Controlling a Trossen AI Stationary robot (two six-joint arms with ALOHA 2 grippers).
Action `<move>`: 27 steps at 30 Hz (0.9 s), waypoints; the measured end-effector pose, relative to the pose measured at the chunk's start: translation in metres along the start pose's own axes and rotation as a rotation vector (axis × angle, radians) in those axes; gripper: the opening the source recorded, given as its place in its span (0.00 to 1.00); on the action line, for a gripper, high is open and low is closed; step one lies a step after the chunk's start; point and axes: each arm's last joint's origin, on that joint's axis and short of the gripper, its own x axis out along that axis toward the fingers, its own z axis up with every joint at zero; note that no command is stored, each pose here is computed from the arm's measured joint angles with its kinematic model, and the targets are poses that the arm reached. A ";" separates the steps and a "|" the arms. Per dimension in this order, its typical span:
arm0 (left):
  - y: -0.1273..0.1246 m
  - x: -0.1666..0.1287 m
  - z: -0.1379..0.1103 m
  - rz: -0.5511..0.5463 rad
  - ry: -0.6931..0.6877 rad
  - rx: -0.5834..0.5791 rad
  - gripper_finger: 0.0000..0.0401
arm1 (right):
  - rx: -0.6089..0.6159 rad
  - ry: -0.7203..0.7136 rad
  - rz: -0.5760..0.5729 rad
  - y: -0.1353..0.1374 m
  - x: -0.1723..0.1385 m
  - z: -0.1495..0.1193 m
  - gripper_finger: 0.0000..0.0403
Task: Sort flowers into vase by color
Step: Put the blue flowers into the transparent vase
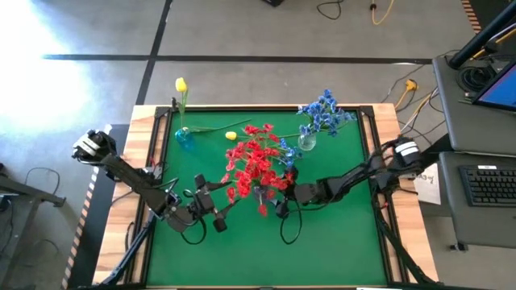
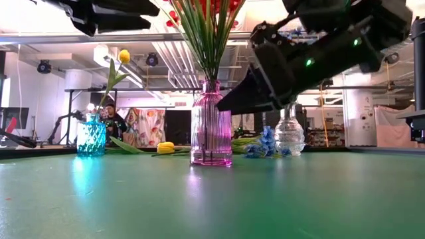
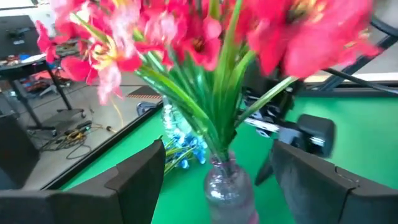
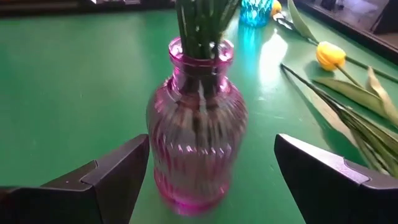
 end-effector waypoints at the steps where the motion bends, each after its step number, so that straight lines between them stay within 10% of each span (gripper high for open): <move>1: -0.001 -0.003 0.001 -0.011 -0.004 -0.004 0.68 | -0.004 0.022 -0.002 -0.001 -0.005 0.003 0.84; 14: 0.006 -0.044 0.019 -0.144 -0.029 -0.001 0.68 | -0.089 0.249 -0.121 -0.024 -0.058 0.020 0.83; 27: 0.034 -0.058 0.039 -0.157 -0.042 -0.028 0.68 | -0.194 0.345 -0.325 -0.046 -0.039 0.002 0.81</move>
